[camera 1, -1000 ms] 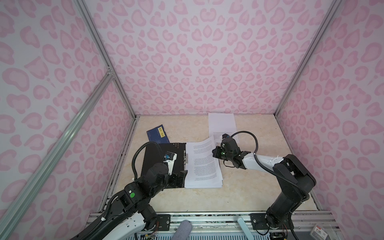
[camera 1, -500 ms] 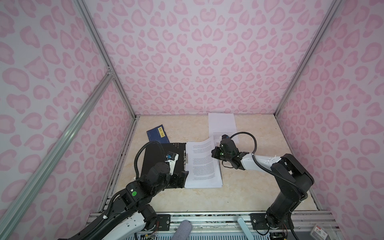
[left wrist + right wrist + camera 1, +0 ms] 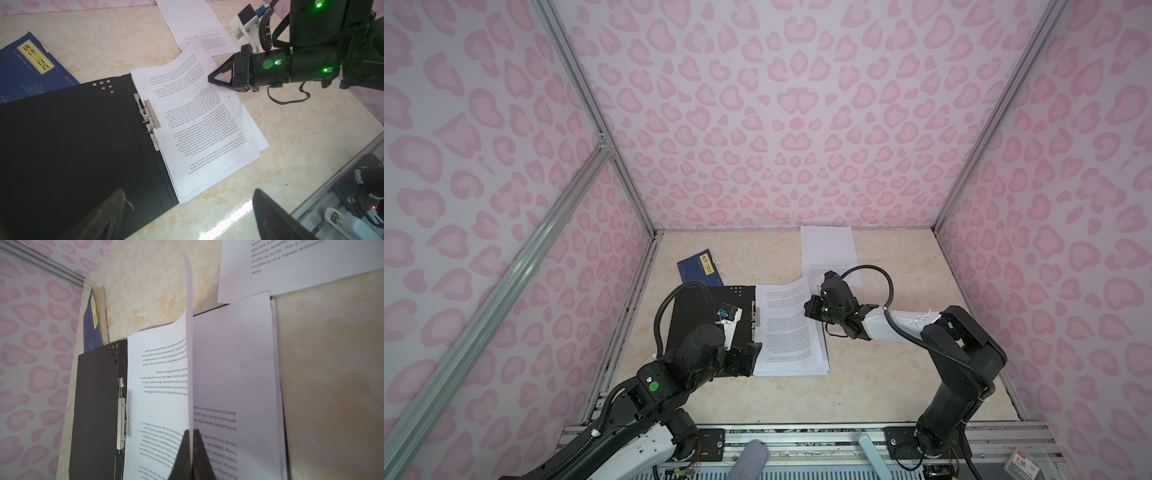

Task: Put the files into the folder
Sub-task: 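Press the folder clip with left gripper while right gripper lowers sheet onto stack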

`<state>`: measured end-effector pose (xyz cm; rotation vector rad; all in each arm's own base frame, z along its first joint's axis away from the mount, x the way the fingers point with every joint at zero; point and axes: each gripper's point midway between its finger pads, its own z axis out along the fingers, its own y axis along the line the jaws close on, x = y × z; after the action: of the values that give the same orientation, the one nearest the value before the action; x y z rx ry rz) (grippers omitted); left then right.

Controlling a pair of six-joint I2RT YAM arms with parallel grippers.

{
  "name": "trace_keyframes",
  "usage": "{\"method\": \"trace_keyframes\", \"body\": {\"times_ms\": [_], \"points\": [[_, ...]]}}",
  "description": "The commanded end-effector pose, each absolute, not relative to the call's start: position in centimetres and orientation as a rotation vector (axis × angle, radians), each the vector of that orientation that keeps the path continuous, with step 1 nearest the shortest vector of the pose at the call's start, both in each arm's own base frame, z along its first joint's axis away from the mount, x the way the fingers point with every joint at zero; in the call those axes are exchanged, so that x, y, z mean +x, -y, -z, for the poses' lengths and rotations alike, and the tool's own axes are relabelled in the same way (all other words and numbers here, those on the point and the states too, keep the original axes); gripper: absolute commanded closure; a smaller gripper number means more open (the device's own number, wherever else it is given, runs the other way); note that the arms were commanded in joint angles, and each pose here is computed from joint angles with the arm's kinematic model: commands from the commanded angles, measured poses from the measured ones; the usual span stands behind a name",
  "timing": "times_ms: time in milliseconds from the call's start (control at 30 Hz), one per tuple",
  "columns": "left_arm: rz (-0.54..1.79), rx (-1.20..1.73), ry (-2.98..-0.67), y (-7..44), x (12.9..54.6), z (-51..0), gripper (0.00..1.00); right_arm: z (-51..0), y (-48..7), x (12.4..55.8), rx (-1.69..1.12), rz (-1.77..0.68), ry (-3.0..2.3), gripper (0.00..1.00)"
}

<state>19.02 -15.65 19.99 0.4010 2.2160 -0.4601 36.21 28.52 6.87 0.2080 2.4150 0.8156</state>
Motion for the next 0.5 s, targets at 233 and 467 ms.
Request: {"method": "trace_keyframes", "body": {"times_ms": [233, 467], "points": [[0.456, 0.412, -2.217, 15.7, 19.1, -19.9, 0.03, -6.2, -28.2, 35.8, 0.191, -0.786, -2.430, 1.00], [0.454, 0.417, -2.223, 15.8, 19.1, -19.8, 0.03, -6.3, -27.5, 35.5, 0.187, -0.765, -2.432, 1.00]]}}
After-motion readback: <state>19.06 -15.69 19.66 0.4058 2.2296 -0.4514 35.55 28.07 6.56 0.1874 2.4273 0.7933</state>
